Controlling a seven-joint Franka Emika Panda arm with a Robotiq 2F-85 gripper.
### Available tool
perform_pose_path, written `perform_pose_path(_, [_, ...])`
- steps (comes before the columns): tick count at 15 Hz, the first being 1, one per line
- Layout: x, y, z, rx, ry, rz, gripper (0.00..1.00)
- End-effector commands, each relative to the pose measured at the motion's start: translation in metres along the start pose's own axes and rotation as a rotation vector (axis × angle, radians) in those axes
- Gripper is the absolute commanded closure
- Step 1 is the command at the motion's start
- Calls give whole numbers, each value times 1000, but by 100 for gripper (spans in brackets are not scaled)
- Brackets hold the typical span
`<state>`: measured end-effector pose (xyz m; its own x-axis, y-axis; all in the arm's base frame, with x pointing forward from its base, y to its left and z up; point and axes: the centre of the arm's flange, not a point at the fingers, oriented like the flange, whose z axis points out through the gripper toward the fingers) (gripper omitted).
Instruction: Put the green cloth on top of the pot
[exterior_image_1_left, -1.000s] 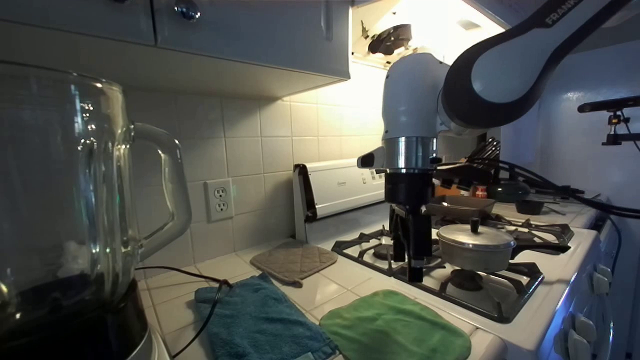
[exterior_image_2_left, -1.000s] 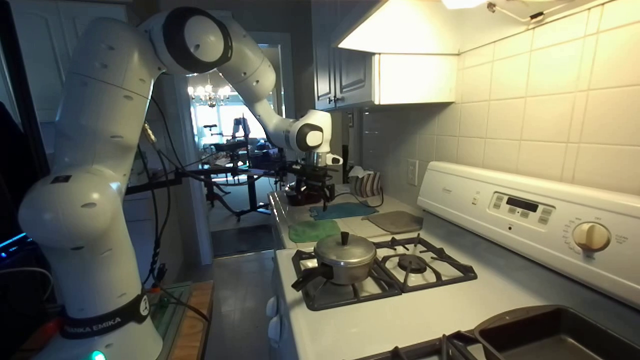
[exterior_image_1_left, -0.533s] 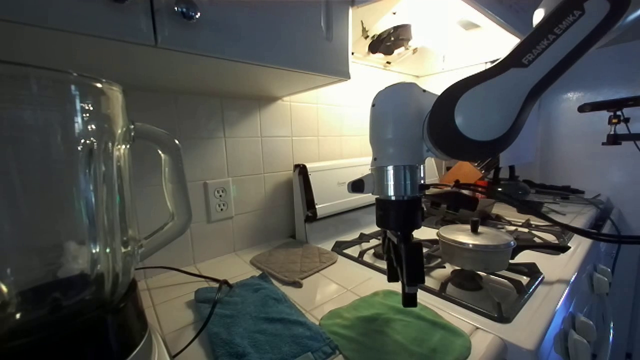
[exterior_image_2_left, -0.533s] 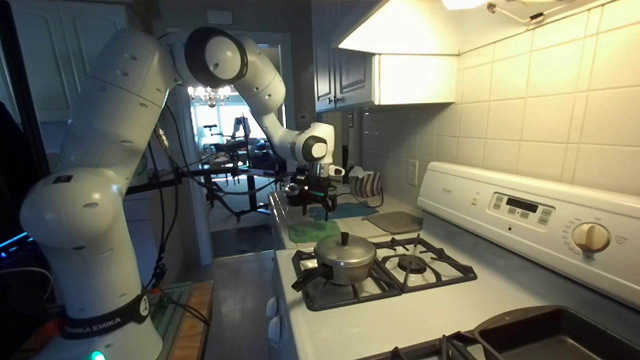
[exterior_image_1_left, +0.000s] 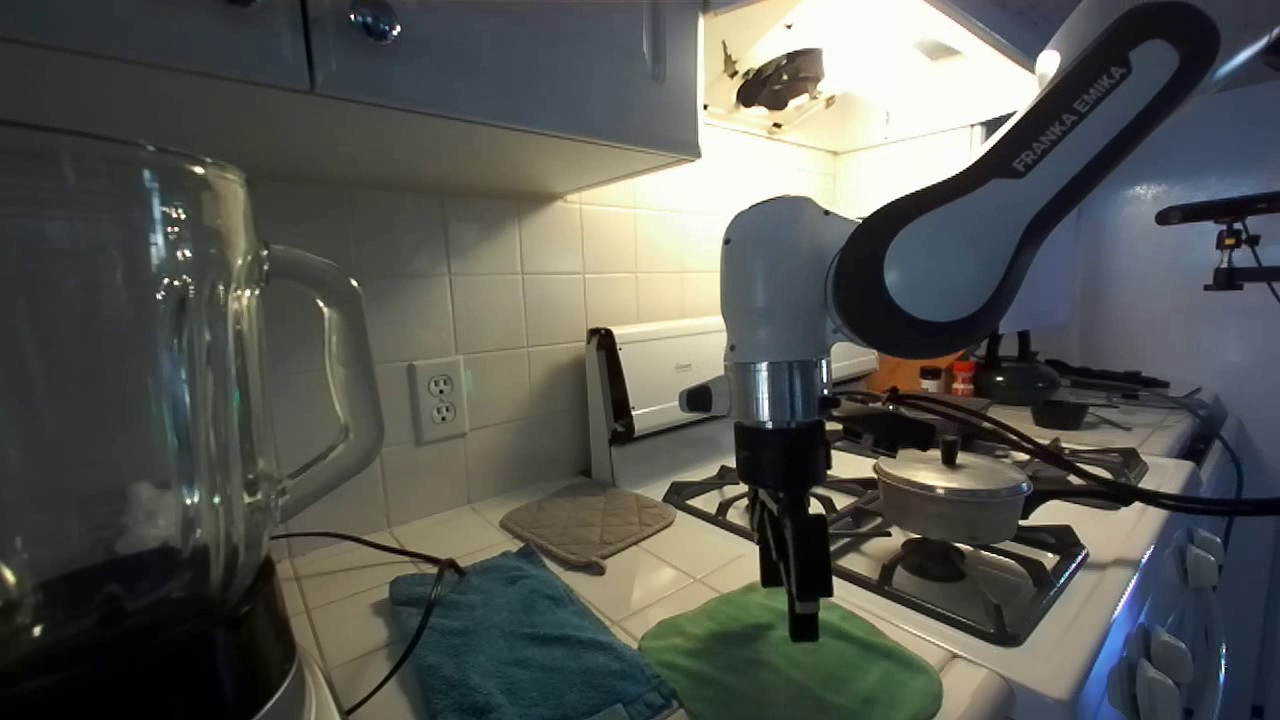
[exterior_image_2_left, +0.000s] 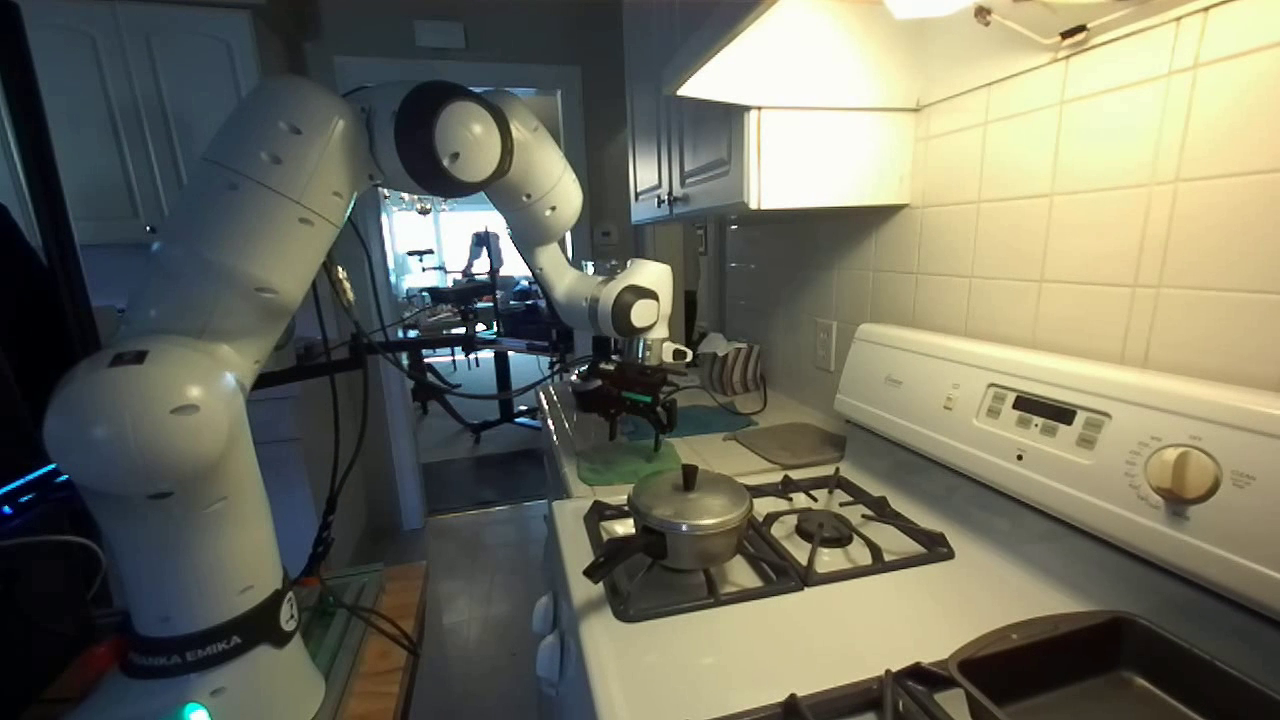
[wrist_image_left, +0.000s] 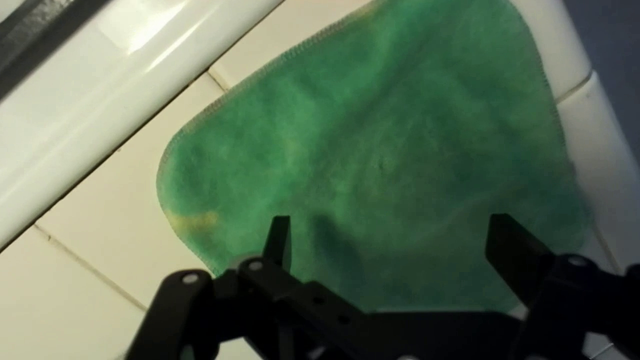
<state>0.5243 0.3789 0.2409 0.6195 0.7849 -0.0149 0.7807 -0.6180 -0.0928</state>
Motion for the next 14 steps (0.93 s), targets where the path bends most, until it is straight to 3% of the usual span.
perform_pose_path(1, [15,4,9,-28,8,-15,0])
perform_pose_path(8, [18,21,16,-84,28,-11,0])
perform_pose_path(14, [16,43,17,-74,19,4,0])
